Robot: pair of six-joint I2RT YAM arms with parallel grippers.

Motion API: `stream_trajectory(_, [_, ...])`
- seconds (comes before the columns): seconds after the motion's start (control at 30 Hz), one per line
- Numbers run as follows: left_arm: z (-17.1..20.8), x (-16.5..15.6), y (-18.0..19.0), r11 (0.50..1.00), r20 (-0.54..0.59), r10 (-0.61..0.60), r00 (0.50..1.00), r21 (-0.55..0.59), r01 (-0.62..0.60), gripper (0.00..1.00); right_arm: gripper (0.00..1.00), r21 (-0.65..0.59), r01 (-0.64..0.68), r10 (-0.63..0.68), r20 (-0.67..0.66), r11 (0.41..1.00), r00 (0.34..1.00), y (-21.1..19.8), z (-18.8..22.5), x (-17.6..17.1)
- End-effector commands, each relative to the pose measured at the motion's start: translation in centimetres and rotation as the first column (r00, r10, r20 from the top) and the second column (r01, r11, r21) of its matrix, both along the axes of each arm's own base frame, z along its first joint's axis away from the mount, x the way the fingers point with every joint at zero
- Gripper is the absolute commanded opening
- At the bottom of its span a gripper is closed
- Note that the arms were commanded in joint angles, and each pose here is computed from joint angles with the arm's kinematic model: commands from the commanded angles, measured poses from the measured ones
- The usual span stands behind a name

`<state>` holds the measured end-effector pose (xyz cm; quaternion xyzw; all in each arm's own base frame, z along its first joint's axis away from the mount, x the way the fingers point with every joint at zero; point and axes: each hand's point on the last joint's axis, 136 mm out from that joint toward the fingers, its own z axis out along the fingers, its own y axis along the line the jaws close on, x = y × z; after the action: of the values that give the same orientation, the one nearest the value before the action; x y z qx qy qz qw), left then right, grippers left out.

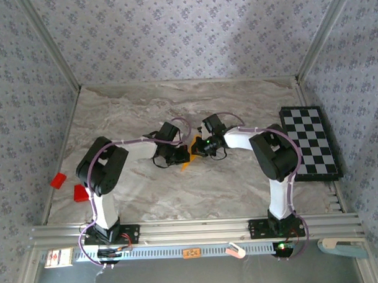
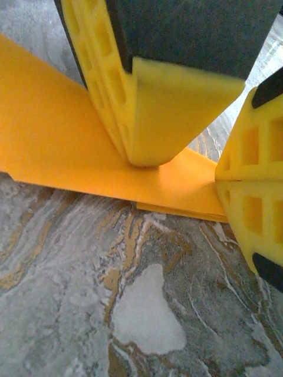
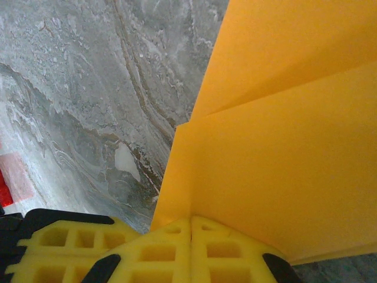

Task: Fold a paper plane with a square sheet of paper (pick it up from the middle)
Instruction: Fold the wing for the fifth time at the center of the table.

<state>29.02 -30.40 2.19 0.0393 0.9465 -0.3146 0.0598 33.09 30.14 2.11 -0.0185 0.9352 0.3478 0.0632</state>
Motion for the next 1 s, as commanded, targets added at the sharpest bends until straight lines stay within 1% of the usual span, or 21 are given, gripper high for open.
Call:
stream_trajectory(0.0, [-1.5,-0.5,1.0,0.997,-0.037,0.032,0.999,0.075,-0.029,0.0,0.0,-0.102,0.013,-0.023,-0.089,0.995,0.996,-1.9,-3.0,-2.0])
stream_trajectory(0.1, [-2.6,-1.2,1.8,0.992,-0.075,0.046,0.996,0.122,-0.036,0.0,0.0,-0.088,0.032,-0.036,-0.046,0.996,0.998,-2.3,-2.0,-0.7])
stream_trajectory(0.13, [-2.8,-1.3,2.0,0.99,-0.082,0.048,0.995,0.133,-0.037,0.0,0.0,-0.087,0.014,-0.015,-0.017,0.996,1.0,-2.5,-1.7,-0.4])
stream_trajectory(0.23, [-3.5,-2.0,2.5,0.986,-0.105,0.051,0.993,0.165,-0.033,0.0,0.0,-0.083,0.018,-0.015,0.04,0.996,0.999,-3.6,-0.6,1.0])
stream_trajectory(0.33, [-3.7,-2.1,2.5,0.985,-0.116,0.05,0.992,0.169,-0.03,0.0,0.0,-0.071,0.023,-0.017,0.086,0.997,0.996,-4.4,0.7,2.3])
stream_trajectory(0.43, [-3.7,-2.1,2.3,0.985,-0.116,0.042,0.992,0.169,-0.022,0.0,0.0,-0.088,0.025,-0.015,0.112,0.996,0.994,-4.9,1.4,2.9])
stream_trajectory(0.57, [-3.6,-2.0,2.2,0.985,-0.116,0.04,0.992,0.17,-0.019,0.0,0.0,-0.09,0.01,0.0,0.117,0.996,0.993,-4.4,1.6,2.6])
stream_trajectory(0.8, [-3.6,-2.1,2.1,0.984,-0.121,0.035,0.992,0.175,-0.013,0.0,0.0,-0.073,-0.044,0.053,0.124,0.996,0.991,-2.2,2.0,1.4])
stream_trajectory(0.97, [-3.6,-1.9,2.1,0.984,-0.117,0.038,0.992,0.175,-0.016,0.0,0.0,-0.072,-0.075,0.082,0.095,0.995,0.992,-0.7,1.0,0.5])
